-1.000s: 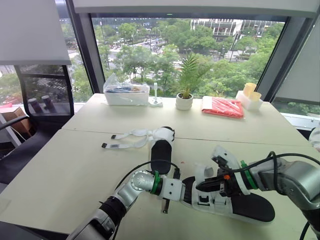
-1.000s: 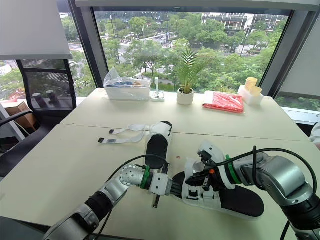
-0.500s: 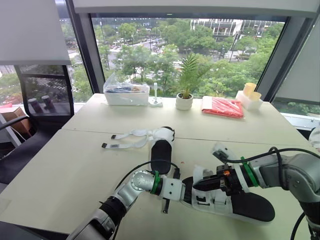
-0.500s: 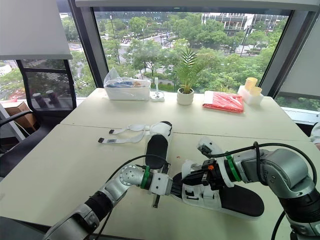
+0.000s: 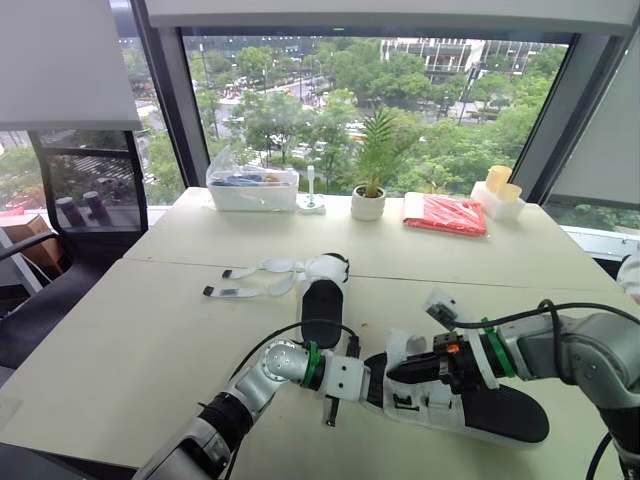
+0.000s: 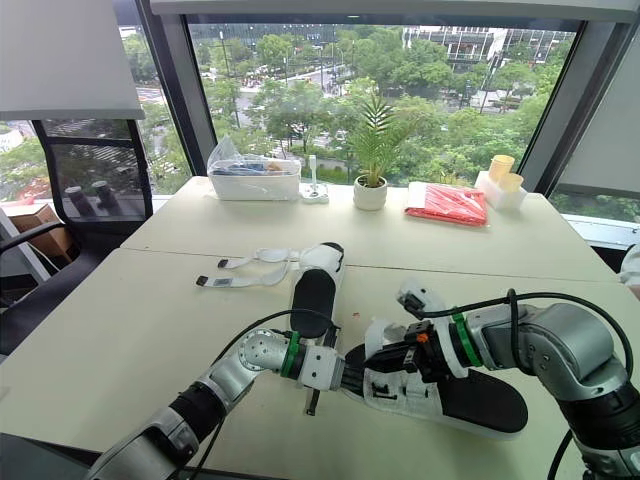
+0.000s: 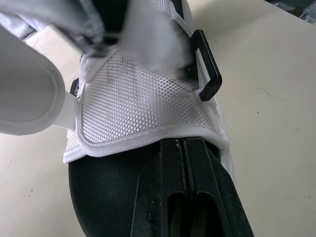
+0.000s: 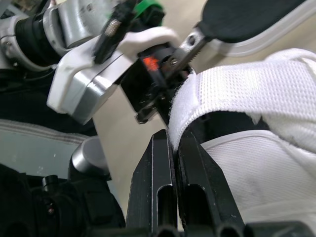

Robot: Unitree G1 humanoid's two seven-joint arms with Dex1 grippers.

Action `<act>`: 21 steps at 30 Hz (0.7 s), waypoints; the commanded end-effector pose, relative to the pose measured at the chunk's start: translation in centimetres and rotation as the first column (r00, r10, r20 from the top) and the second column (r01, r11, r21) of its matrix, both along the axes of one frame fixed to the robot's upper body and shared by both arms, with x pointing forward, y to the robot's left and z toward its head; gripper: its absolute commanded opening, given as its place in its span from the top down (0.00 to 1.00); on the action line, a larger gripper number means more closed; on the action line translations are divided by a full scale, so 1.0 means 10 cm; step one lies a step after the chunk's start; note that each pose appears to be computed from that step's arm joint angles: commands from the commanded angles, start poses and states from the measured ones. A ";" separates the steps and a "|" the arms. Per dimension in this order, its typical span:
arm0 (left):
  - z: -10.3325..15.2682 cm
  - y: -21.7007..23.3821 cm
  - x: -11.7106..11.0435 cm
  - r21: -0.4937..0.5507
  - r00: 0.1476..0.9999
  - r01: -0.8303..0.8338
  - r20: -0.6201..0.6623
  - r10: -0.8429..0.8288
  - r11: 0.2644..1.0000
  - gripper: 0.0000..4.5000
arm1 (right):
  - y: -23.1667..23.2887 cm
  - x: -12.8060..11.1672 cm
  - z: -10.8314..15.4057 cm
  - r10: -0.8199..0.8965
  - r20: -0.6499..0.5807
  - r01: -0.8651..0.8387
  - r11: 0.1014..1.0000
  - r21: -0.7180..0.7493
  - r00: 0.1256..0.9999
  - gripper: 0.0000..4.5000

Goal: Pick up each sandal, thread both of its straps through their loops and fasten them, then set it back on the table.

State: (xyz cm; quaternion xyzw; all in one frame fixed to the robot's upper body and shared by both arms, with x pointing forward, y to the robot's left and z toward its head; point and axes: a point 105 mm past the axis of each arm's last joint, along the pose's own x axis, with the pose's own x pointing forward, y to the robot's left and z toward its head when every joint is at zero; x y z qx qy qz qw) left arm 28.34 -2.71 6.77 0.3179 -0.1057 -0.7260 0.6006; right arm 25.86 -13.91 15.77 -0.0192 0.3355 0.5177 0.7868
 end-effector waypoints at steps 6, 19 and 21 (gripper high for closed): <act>-0.60 0.27 -0.10 0.246 0.992 -0.008 -0.123 0.040 0.969 1.00 | -0.02 -0.03 0.00 0.022 -0.010 -0.022 1.000 -0.009 1.000 0.99; -0.59 0.27 -0.09 0.248 0.992 -0.010 -0.122 0.041 0.969 1.00 | -0.02 -0.04 0.08 0.027 -0.026 -0.026 0.999 0.035 0.999 0.99; -0.59 0.27 -0.09 0.249 0.992 -0.009 -0.122 0.041 0.969 1.00 | -0.03 -0.03 0.11 0.023 -0.027 -0.022 0.999 0.046 0.999 0.99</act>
